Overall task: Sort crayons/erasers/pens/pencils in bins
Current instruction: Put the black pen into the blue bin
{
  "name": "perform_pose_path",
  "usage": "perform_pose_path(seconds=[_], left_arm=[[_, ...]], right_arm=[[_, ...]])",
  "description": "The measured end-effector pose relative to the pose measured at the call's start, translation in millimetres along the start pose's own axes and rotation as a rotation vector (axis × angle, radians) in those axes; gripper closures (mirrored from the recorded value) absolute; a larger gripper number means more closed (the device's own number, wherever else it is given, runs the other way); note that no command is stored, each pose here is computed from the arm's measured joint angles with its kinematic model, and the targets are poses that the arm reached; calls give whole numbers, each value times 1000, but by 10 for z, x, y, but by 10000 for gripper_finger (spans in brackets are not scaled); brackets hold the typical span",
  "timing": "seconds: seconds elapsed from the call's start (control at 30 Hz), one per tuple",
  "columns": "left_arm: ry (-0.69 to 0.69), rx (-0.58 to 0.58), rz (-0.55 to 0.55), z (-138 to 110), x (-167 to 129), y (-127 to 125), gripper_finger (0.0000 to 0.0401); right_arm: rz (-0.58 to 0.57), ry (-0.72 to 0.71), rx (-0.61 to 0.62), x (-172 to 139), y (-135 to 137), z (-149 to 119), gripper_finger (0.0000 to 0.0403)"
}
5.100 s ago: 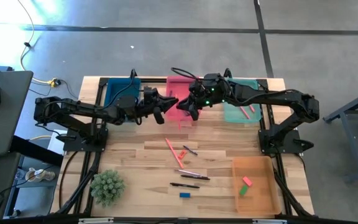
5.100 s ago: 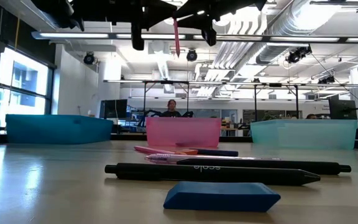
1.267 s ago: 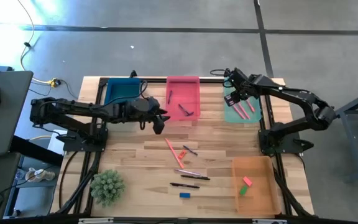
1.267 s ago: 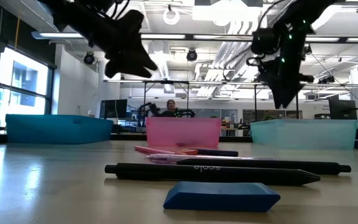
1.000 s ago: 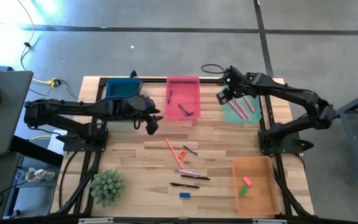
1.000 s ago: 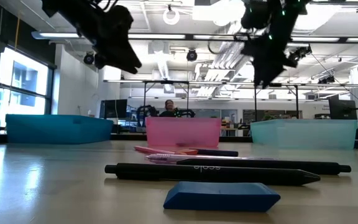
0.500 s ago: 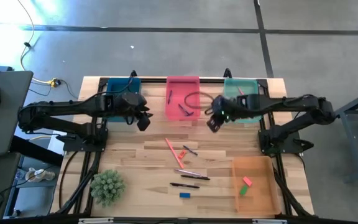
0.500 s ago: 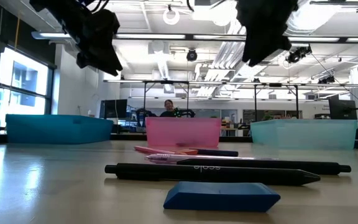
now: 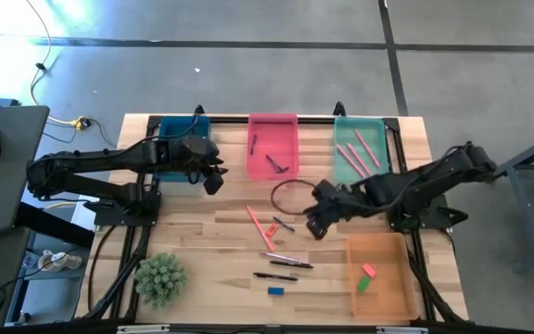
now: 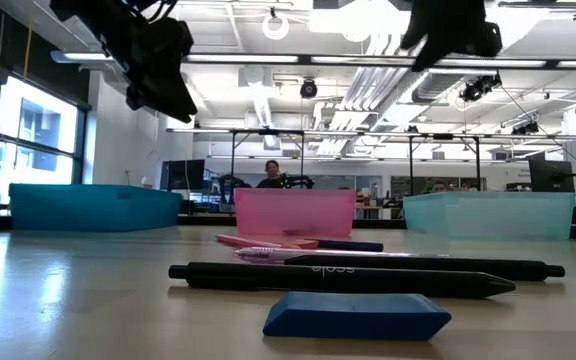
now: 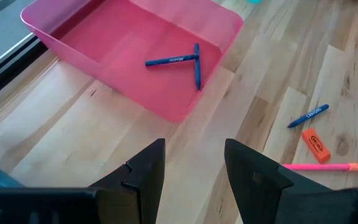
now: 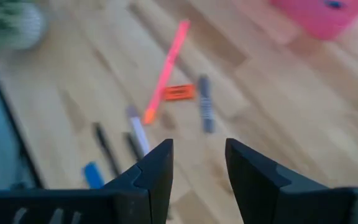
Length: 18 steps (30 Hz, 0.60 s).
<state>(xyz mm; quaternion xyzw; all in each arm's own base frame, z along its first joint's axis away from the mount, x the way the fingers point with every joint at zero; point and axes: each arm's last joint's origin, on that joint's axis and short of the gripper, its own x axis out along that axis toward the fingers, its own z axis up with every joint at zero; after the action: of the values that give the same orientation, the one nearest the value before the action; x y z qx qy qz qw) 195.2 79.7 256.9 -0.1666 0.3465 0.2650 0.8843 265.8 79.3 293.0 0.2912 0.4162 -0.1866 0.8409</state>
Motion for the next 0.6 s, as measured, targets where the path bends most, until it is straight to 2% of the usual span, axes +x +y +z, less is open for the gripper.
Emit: perform_pose_path(seconds=[0.17,0.37,0.47,0.6], left_arm=[[-10,-3,0,10,3,-2,245],[-10,-62,-1,10,3,-2,245],[0,-83,-9,3,3,-4,245],[29,-119,-19,-23,2,-11,245]], right_arm=[[23,20,-88,27,326,13,263],[-99,133,-298,32,606,65,263],[-149,197,-410,88,692,-20,263],[-128,276,-504,211,758,-199,263]])
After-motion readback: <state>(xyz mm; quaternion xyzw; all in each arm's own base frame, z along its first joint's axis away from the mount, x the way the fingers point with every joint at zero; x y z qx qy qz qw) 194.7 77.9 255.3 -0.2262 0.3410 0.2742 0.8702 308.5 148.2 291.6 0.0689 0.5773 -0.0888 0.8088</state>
